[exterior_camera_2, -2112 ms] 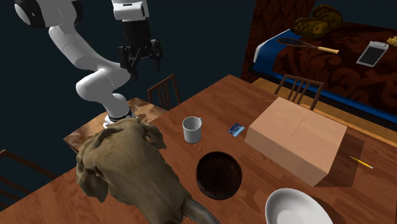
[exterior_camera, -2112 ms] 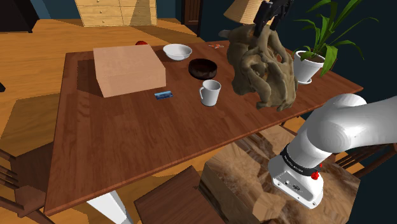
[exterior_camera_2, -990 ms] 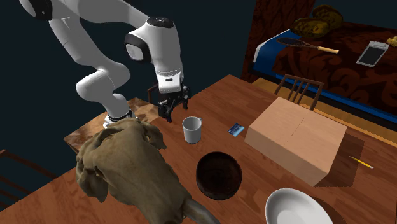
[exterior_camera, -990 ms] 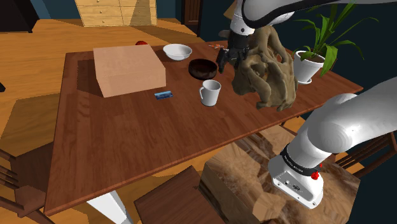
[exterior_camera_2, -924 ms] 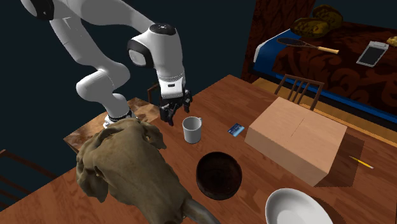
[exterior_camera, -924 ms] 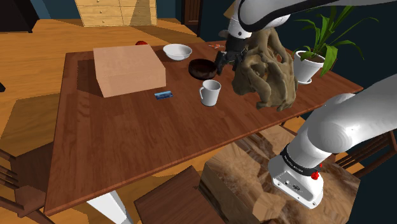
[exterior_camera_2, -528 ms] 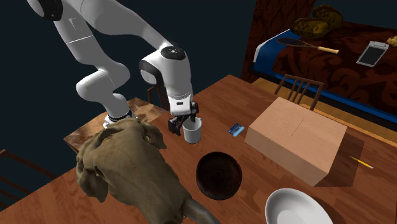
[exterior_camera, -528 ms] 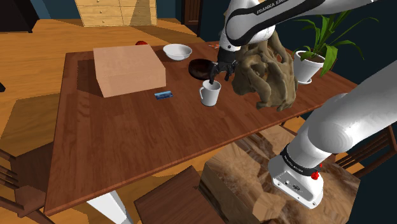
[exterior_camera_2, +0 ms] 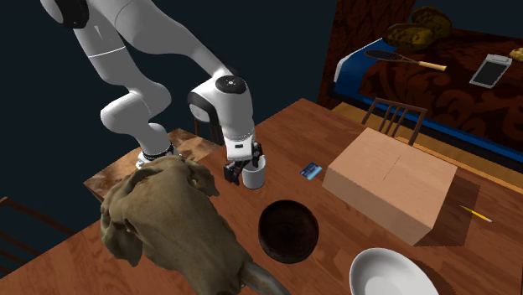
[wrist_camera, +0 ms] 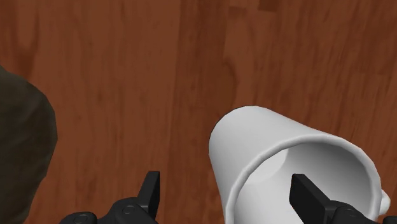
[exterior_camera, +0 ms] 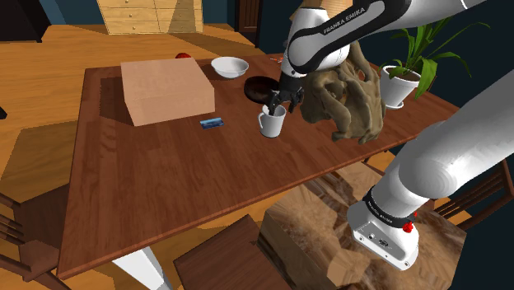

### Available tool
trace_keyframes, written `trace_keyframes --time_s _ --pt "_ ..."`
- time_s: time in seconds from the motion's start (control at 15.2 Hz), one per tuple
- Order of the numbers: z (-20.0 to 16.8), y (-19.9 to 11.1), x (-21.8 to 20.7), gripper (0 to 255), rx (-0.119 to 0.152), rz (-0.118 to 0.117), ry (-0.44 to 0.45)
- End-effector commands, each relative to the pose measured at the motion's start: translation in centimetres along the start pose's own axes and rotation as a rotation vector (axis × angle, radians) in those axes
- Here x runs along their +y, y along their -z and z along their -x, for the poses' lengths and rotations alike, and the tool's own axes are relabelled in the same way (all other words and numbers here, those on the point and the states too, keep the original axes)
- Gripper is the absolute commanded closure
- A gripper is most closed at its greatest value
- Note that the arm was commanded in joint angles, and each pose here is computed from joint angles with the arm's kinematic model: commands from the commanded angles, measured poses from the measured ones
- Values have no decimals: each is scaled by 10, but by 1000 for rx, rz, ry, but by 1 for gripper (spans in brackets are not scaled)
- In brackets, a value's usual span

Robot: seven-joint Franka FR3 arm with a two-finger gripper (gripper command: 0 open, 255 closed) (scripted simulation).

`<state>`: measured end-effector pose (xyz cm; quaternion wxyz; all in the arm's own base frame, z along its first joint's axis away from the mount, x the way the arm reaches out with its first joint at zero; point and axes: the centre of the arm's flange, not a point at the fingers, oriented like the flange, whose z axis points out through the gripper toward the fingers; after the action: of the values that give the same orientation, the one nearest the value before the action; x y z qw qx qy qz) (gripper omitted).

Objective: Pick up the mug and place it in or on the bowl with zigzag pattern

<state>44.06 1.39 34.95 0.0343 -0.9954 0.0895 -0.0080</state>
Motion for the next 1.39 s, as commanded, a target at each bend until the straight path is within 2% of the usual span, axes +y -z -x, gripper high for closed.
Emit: trace_keyframes --time_s 0.0,0.26,0.33,0.92,1.32 --pt "0 -1 0 0 0 0 0" --pt "0 -1 0 0 0 0 0" --pt "0 -1 0 255 0 0 0" --pt "0 -1 0 255 0 0 0" --pt "0 31 -2 255 0 0 0"
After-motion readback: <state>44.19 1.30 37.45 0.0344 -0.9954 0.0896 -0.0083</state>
